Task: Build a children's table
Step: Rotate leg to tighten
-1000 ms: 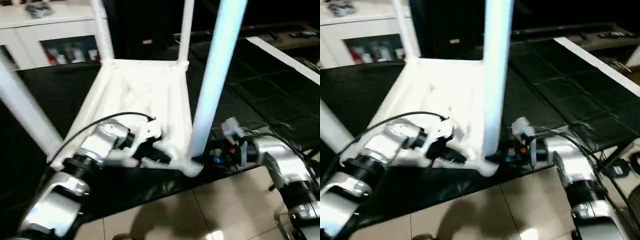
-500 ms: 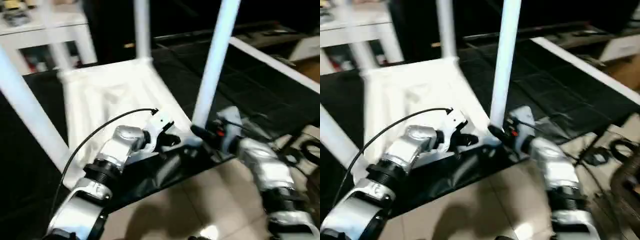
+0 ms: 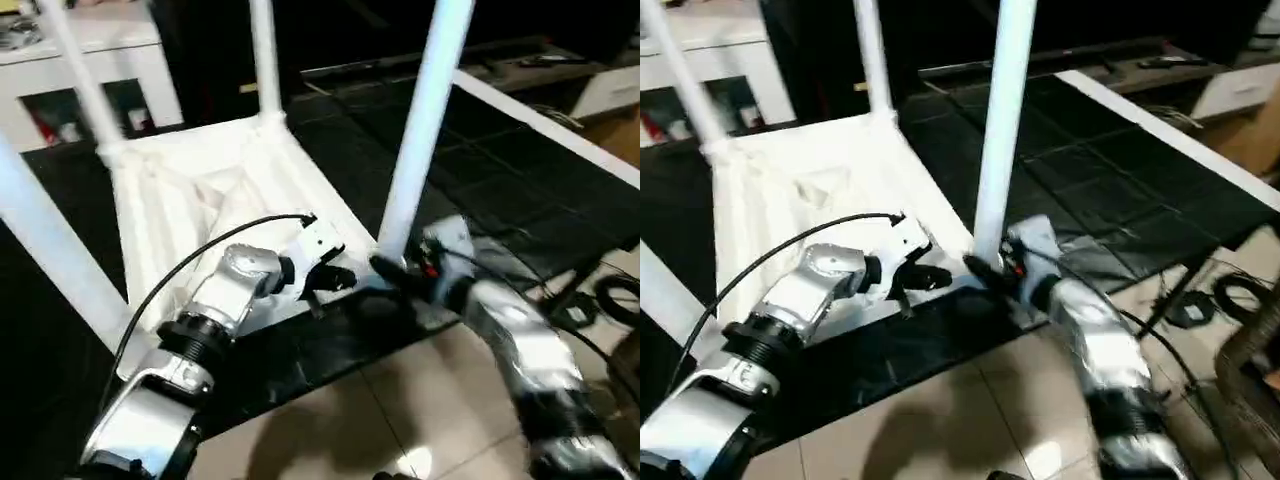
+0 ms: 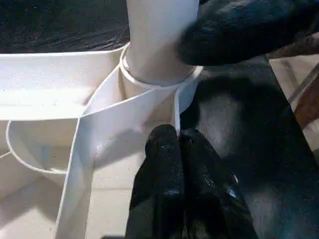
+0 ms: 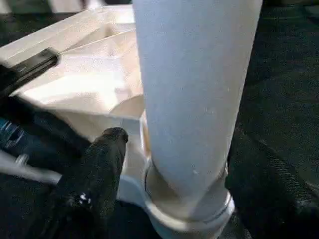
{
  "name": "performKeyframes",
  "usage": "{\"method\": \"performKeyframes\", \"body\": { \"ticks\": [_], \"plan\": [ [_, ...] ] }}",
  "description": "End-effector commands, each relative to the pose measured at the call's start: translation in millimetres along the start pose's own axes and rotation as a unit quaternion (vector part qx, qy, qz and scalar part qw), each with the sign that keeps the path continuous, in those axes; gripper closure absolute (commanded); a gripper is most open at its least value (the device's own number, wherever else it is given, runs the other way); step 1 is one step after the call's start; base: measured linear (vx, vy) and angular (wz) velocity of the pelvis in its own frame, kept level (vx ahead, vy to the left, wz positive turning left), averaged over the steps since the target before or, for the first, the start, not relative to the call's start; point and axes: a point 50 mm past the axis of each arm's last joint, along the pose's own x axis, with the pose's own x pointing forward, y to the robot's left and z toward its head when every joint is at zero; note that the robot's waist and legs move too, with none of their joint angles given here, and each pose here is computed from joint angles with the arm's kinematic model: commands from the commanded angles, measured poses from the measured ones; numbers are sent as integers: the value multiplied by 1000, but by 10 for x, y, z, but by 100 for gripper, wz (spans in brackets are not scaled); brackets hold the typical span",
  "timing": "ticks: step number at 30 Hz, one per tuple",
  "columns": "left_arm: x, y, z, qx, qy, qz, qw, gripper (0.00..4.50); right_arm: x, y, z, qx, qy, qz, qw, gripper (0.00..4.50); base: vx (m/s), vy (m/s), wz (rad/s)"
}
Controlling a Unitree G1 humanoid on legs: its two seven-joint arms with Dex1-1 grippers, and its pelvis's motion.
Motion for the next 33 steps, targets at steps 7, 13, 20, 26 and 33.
{"method": "performKeyframes", "body": {
  "ticks": [7,13,20,26,33],
  "plan": [
    [-187,210,-34,29,22,37,999,450,-409,172,26,-17,-19,111,994,37,0,0,0],
    [-207,215,-17,23,0,40,999,450,-471,122,33,3,-12,59,998,4,0,0,0],
    [-374,105,79,-35,-149,88,984,399,-521,219,126,-21,-83,-41,995,0,0,0,0],
    [-549,-142,68,-54,-233,161,958,360,-545,250,168,-25,-108,-103,988,0,0,0,0],
    [-716,-310,70,-78,-283,259,920,311,-601,250,139,-14,-125,-138,982,0,0,0,0]
  ]
}}
